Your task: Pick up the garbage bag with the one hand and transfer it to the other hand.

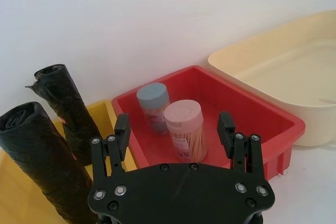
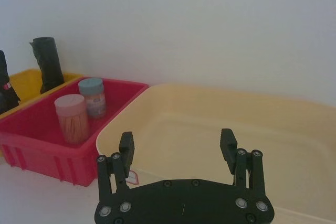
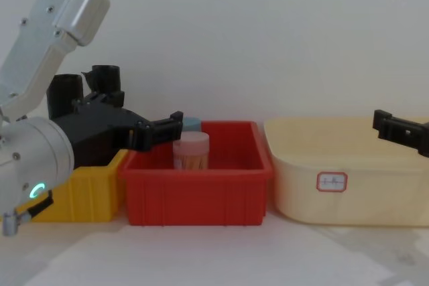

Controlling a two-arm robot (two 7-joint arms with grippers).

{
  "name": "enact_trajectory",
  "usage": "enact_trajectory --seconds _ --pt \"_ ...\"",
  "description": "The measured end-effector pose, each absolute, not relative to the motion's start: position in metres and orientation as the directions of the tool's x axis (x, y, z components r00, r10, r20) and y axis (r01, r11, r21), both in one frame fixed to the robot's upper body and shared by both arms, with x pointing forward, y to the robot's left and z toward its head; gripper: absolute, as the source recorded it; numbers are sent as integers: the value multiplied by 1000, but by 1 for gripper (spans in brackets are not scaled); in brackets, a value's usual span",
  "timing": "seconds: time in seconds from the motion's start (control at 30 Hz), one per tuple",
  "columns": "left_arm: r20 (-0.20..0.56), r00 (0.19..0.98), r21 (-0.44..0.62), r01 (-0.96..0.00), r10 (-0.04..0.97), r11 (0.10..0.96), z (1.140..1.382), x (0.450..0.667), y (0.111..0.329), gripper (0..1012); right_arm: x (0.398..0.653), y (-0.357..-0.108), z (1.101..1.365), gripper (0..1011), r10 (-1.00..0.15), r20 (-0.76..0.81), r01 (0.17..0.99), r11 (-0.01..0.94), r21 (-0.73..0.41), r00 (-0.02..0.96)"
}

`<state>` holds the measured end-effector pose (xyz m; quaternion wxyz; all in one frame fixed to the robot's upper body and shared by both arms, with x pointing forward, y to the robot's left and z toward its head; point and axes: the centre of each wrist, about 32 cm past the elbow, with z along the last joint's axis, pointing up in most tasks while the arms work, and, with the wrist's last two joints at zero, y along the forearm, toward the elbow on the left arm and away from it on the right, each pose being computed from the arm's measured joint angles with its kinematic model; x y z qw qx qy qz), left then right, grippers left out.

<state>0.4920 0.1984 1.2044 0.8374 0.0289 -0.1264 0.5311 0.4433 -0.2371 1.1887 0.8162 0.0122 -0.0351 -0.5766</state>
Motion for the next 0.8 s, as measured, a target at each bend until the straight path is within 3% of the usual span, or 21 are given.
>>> enact_trajectory --seconds 0.8 --pt "242 404 -86 -897 882 434 1204 492 198 1001 443 -237 1189 1000 -942 43 940 335 60 333"
